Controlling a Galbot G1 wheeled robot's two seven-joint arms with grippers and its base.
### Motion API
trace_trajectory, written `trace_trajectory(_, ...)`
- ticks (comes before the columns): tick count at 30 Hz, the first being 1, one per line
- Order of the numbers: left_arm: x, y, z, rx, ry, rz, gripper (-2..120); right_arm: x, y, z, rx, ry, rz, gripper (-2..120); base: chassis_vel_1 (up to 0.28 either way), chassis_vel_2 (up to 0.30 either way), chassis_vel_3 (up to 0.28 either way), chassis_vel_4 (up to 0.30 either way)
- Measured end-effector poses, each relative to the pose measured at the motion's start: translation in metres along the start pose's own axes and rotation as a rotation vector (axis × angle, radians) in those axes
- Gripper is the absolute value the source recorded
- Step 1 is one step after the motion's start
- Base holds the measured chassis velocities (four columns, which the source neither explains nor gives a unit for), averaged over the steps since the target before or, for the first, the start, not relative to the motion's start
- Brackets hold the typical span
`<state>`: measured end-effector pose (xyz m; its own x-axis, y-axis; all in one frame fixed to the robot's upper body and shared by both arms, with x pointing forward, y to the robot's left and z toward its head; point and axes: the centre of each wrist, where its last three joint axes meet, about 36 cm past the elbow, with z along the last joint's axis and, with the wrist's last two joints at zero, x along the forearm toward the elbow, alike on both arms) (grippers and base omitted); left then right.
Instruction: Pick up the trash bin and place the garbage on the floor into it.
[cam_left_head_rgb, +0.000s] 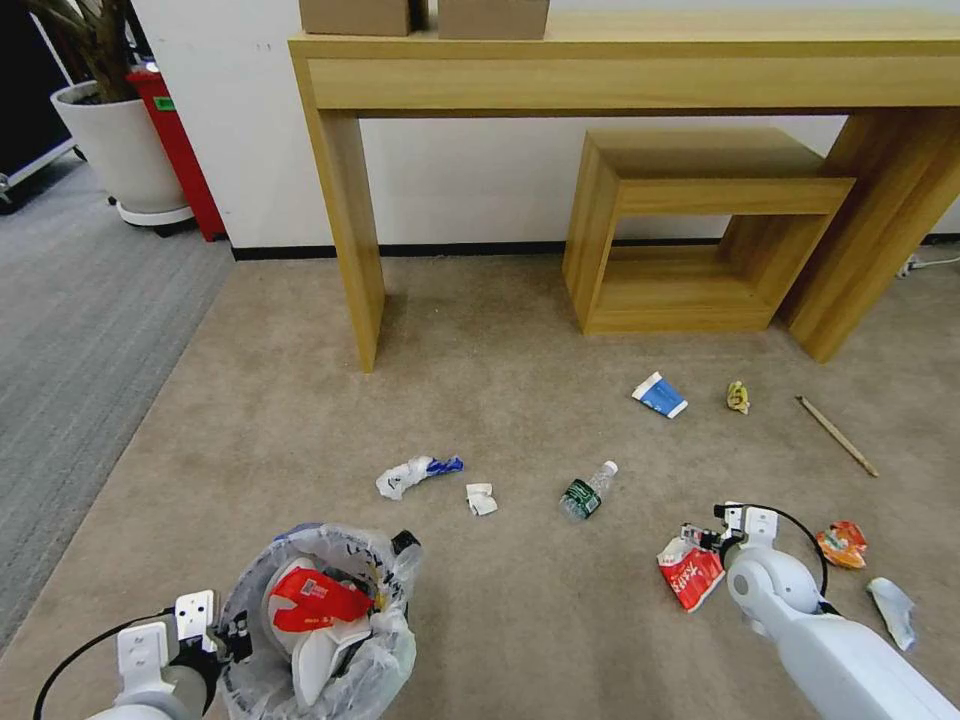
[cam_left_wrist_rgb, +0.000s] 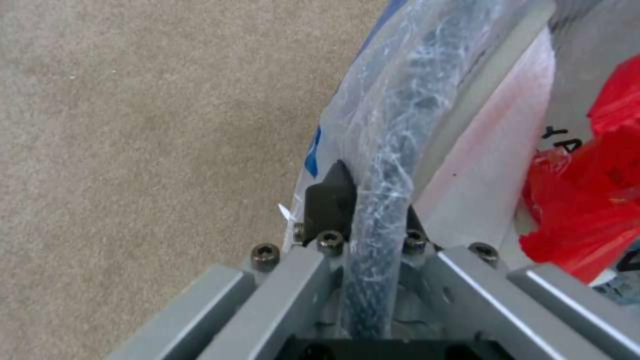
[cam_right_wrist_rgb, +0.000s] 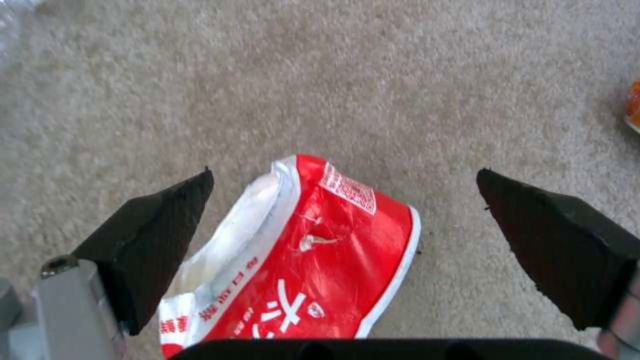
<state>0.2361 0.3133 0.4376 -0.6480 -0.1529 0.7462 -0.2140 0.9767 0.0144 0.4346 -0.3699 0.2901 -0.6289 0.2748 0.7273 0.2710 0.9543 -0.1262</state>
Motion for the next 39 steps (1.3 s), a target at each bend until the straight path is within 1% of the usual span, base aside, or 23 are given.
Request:
trace_trajectory(9,0.0,-0.002,0.008,0.006,0.011,-0.011,0,-0.011,0.007,0.018,0.031,0.004,0.015,100,0.0,0.0,0.0,0.0)
trace_trajectory(21,0.002,-0.002,0.011,-0.002,0.011,-0.012,0,-0.025,0.009,0.038,0.051,0.004,0.033,100,0.0,0.0,0.0,0.0)
trace_trajectory(29,0.002,-0.001,0.009,-0.011,0.008,-0.01,0,-0.029,0.011,0.044,0.072,-0.008,0.039,99,0.0,0.0,0.0,0.0)
trace_trajectory(30,0.002,-0.002,0.009,-0.011,0.008,-0.009,0,-0.029,0.011,0.044,0.076,-0.013,0.04,98,0.0,0.0,0.0,0.0)
trace_trajectory(31,0.002,-0.002,0.01,-0.011,0.007,-0.009,0,-0.029,0.012,0.044,0.079,-0.019,0.04,93,0.0,0.0,0.0,0.0)
trace_trajectory(32,0.002,-0.002,0.01,-0.011,0.007,-0.009,0,-0.029,0.012,0.044,0.079,-0.019,0.04,93,0.0,0.0,0.0,0.0)
trace_trajectory(33,0.002,-0.002,0.01,-0.01,0.007,-0.009,0,-0.029,0.012,0.044,0.081,-0.023,0.041,90,0.0,0.0,0.0,0.0)
trace_trajectory(35,0.002,-0.002,0.01,-0.012,0.002,-0.009,0,-0.029,0.011,0.043,0.088,-0.033,0.047,78,0.0,0.0,0.0,0.0)
trace_trajectory(36,0.002,-0.002,0.01,-0.012,0.002,-0.009,0,-0.029,0.011,0.043,0.088,-0.033,0.047,78,0.0,0.0,0.0,0.0)
trace_trajectory(39,0.002,-0.002,0.009,-0.017,0.0,-0.007,0,-0.03,0.007,0.04,0.093,-0.04,0.051,65,0.0,0.0,0.0,0.0)
